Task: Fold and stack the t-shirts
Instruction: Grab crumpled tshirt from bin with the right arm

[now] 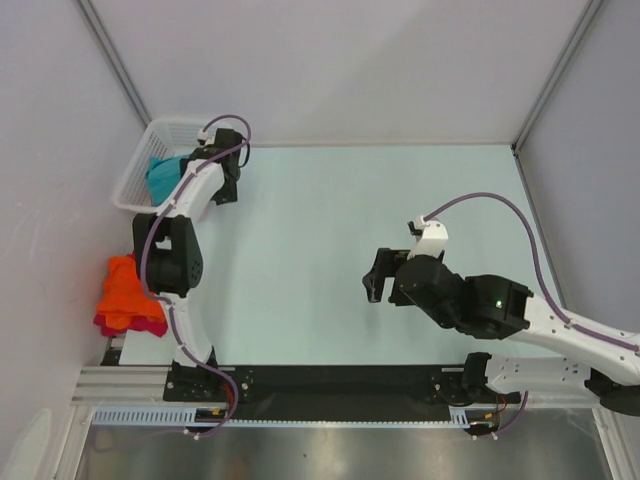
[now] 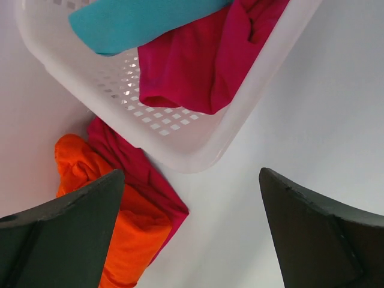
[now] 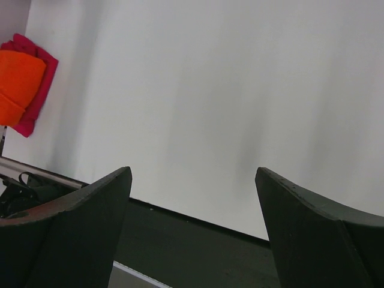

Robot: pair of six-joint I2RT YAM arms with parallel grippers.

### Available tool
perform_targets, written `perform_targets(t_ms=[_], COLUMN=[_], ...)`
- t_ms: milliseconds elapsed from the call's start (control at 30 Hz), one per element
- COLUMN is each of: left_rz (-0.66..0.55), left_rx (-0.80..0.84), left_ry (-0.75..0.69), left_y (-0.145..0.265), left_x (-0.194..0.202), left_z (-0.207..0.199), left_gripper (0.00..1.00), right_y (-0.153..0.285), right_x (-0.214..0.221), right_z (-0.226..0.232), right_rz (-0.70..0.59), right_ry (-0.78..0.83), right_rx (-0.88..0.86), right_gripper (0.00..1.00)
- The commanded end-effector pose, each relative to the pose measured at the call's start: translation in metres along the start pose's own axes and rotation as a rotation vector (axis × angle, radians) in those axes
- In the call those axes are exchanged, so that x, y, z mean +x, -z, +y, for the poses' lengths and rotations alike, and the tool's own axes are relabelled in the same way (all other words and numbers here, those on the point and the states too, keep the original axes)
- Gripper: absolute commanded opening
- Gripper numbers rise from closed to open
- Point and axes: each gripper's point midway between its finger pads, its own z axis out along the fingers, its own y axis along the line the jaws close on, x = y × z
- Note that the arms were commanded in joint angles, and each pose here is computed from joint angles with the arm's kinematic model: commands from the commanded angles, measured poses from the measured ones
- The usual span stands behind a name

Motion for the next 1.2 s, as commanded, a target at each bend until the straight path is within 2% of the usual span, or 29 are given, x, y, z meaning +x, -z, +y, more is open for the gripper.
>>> perform_targets(t_ms=[0,200,400,533,600,633,900,1167], left_rz=[-0.066,0.021,0.13,0.175,0.198,0.209,0.189,0.08], left_rx=[0.04,0.14,0.177,0.243,0.3,0.312,0.477,0.647], left_ry=[0.051,0.122,0.194,0.258,0.291,0.303,0.294,0.118], left_y=[0.004,-0.024,-0.054,-0.075,-0.079,-0.083,-0.061,0.022], left_x=[-0.031,-0.024,-0.001,0.008,0.012,0.014,0.003,-0.008], left_z=[-0.007,-0.027,-0.025,-0.022,-0.029,-0.027,-0.055,-0.112], left_gripper=[1.0,1.0,0.99,0.74,0.43,0.02,0.0,0.0], right_y=[0.024,0.044,0.048,0.042,0.039,0.037,0.023,0.013], right_x=[-0.027,-0.04,-0.043,-0.04,-0.039,-0.037,-0.034,-0.029], right_z=[-0.009,-0.017,-0.021,-0.015,-0.01,-0.008,0.008,0.015], right_rz=[-0.055,-0.076,-0.085,-0.071,-0.06,-0.055,-0.042,-0.037], right_ry=[0.014,-0.013,-0.028,-0.017,-0.013,-0.008,0.028,0.039], right_rx=[0.015,0.016,0.019,0.025,0.019,0.021,0.009,0.015], right_gripper=[0.9,0.88,0.87,0.86,0.86,0.86,0.86,0.86])
